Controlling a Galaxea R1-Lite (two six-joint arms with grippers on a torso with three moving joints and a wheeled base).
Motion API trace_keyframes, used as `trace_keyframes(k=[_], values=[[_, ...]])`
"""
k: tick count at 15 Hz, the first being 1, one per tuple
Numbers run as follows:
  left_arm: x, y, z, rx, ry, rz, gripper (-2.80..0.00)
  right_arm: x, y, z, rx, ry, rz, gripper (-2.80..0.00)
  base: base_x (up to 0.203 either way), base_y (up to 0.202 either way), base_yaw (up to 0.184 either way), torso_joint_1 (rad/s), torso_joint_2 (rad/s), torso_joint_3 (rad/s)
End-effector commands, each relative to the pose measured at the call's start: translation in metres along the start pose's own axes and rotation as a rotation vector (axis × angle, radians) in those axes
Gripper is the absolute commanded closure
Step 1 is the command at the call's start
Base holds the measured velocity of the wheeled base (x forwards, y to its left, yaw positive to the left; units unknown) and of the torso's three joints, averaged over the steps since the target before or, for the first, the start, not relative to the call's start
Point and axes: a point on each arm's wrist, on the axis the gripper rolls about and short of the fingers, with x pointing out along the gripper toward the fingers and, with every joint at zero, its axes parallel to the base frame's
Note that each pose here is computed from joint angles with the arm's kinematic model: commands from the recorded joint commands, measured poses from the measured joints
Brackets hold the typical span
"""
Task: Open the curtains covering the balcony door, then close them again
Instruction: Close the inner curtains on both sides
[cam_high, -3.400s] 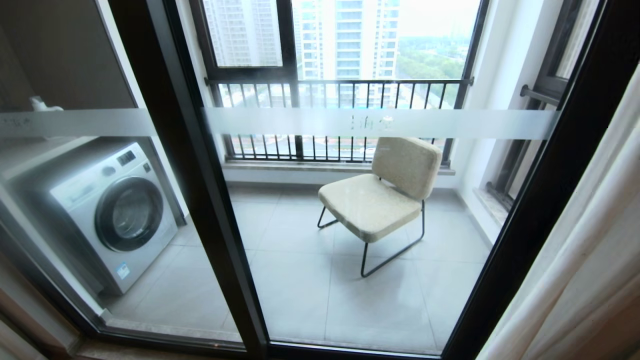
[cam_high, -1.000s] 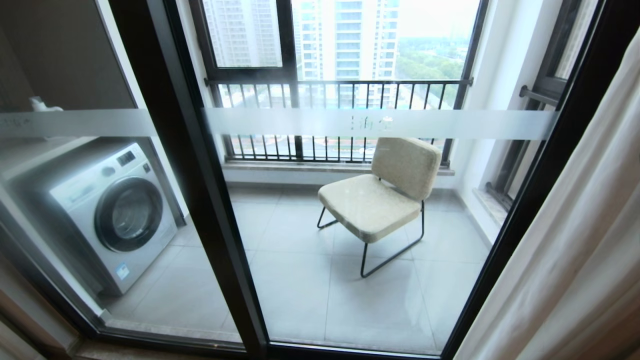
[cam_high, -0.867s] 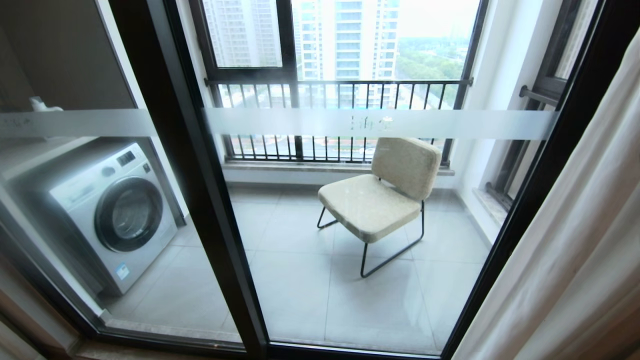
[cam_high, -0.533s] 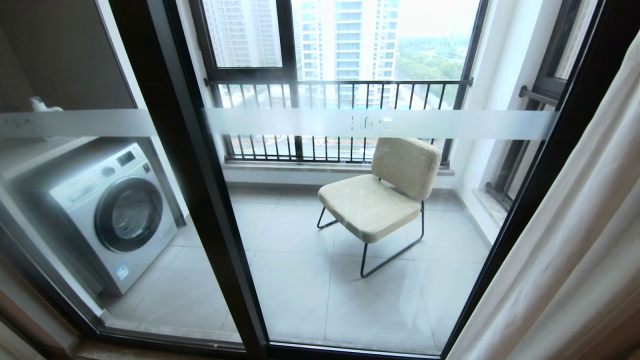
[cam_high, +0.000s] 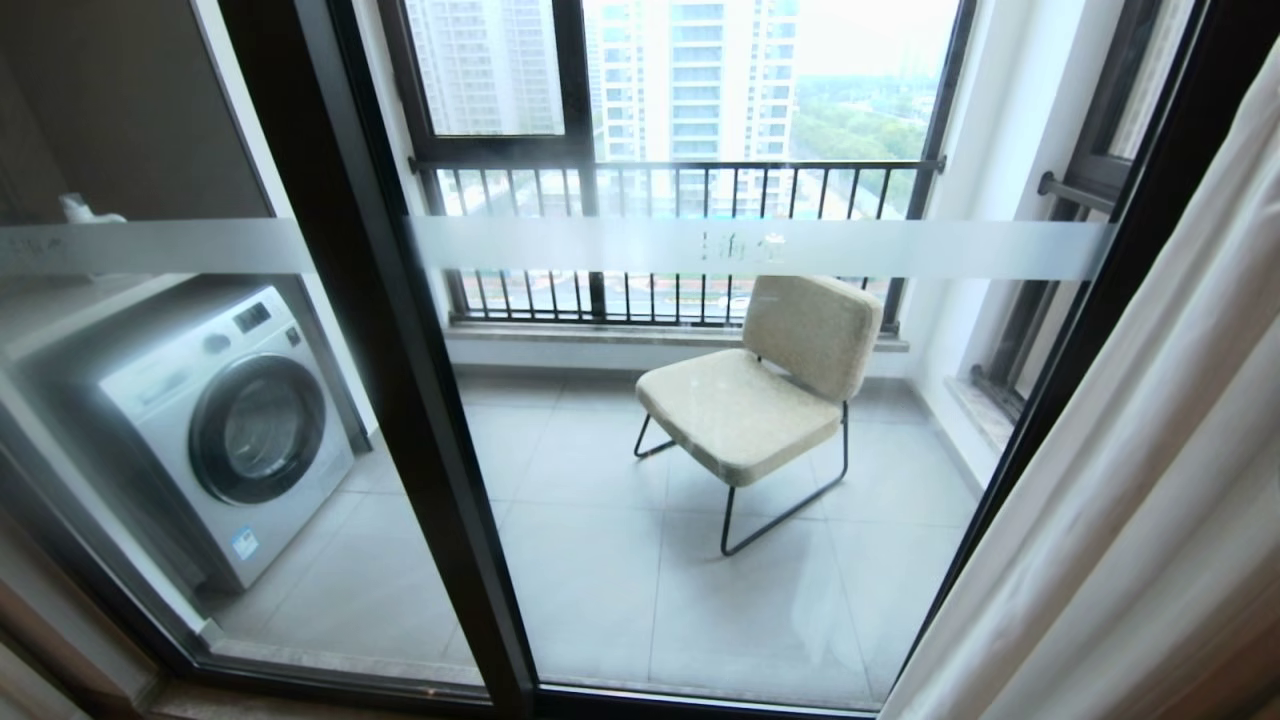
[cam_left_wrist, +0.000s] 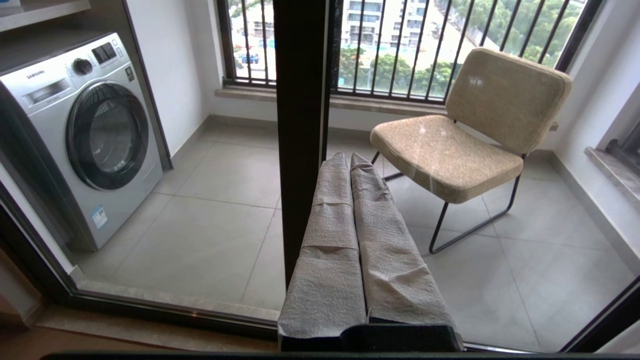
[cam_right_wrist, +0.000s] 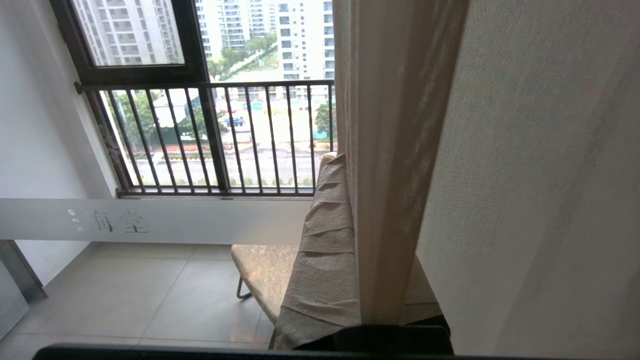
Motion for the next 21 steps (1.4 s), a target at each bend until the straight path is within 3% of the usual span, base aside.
trace_keyframes(k=[1, 9, 21], values=[[0.0001, 0.0000, 0.0001, -0.001, 0.000, 0.001, 0.00, 0.0030, -0.0005, -0.0028, 0.003, 0.009, 0.001, 0.00, 0.000, 0.000, 0.000, 0.000, 0.00, 0.000], [0.0000, 0.0000, 0.0000, -0.002, -0.001, 0.001, 0.00, 0.0034, -0.0005, -0.0032, 0.003, 0.010, 0.000, 0.00, 0.000, 0.010, 0.000, -0.001, 0.00, 0.000], [0.0001, 0.0000, 0.0001, -0.002, 0.001, 0.001, 0.00, 0.0040, -0.0002, -0.0032, 0.002, 0.009, 0.002, 0.00, 0.000, 0.187, 0.000, 0.005, 0.00, 0.002]])
